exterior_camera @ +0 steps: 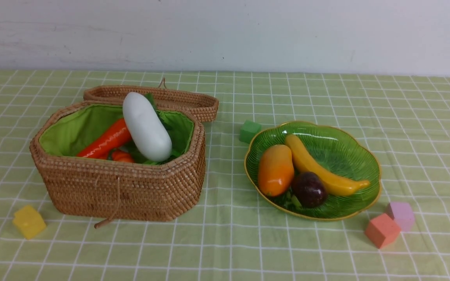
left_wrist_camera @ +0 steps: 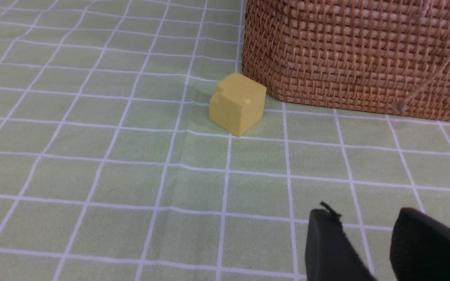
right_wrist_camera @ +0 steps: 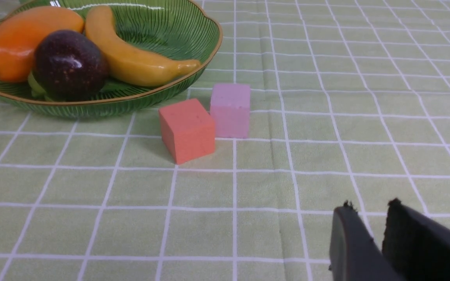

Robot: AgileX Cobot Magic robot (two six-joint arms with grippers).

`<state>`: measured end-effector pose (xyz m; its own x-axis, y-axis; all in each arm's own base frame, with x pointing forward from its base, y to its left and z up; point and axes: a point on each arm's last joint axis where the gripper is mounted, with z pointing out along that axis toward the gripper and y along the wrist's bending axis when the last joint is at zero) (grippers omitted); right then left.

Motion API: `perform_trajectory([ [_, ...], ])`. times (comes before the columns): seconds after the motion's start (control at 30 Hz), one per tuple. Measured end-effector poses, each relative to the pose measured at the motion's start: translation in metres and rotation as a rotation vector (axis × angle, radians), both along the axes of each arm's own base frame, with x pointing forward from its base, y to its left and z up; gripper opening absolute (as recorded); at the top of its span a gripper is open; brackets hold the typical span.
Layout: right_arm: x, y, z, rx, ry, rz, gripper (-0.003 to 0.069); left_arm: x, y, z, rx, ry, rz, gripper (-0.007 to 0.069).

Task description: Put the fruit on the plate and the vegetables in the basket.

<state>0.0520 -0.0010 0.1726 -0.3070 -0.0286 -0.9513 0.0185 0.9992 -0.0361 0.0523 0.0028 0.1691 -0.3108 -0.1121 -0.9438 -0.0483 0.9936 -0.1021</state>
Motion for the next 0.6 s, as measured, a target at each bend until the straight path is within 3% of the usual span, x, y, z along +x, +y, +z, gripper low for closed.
perform_trajectory([
  [0.6,0.0,0.0,0.0,0.0,0.0,0.0,0.0172,-0.0001,0.0011,0.0,0.0,0.0,0.021,0.0239],
])
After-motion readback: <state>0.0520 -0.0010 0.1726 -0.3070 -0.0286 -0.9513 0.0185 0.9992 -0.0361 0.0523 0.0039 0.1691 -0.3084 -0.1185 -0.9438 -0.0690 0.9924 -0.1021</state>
